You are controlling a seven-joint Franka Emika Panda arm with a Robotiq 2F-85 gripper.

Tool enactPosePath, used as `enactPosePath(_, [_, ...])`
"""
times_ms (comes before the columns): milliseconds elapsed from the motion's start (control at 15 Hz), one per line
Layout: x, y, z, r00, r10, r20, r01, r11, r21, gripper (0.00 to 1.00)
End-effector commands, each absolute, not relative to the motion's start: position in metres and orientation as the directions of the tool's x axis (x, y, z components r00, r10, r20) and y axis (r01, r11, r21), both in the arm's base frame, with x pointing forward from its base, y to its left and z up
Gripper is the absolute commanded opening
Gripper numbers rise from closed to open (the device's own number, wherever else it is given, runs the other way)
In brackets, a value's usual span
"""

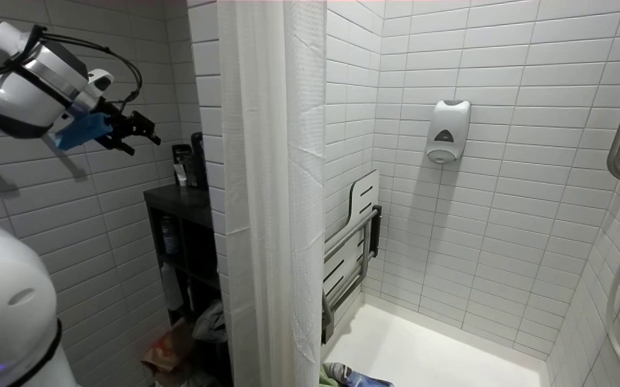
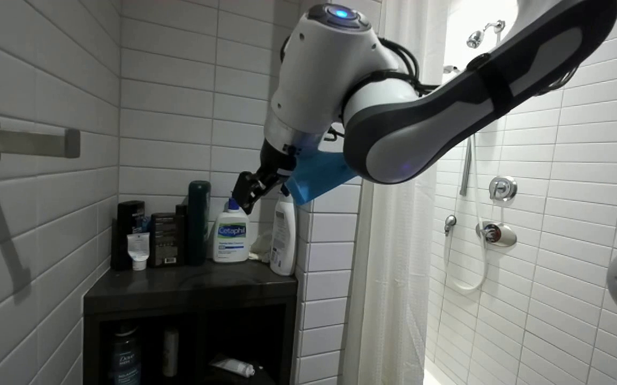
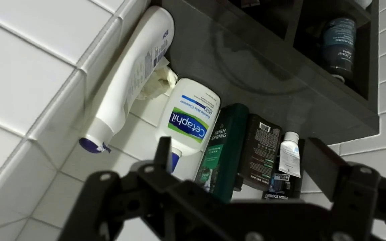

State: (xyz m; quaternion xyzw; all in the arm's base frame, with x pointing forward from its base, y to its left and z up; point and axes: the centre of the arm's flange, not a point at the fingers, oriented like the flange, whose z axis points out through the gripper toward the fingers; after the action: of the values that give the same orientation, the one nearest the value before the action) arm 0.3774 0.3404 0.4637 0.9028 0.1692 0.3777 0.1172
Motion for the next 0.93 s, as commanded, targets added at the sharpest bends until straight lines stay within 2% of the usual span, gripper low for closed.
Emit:
enactPosePath(0, [0.396,0.344,0.452,0.661,0.383,0.646,0.177,-0.915,0.362,1.00])
enactPosePath(333, [0.374,0.306,0.459,0.779,0.347,0.522,0.261,-0.937,0.232,1.00])
enactPosePath(400, [0.390,0.323,0.446,0.745,0.336,0.577,0.209,-0.938,0.276,1.00])
enactPosePath(867, [0.385,0.322,0.440,0.771,0.346,0.534,0.253,-0.937,0.242,1.00])
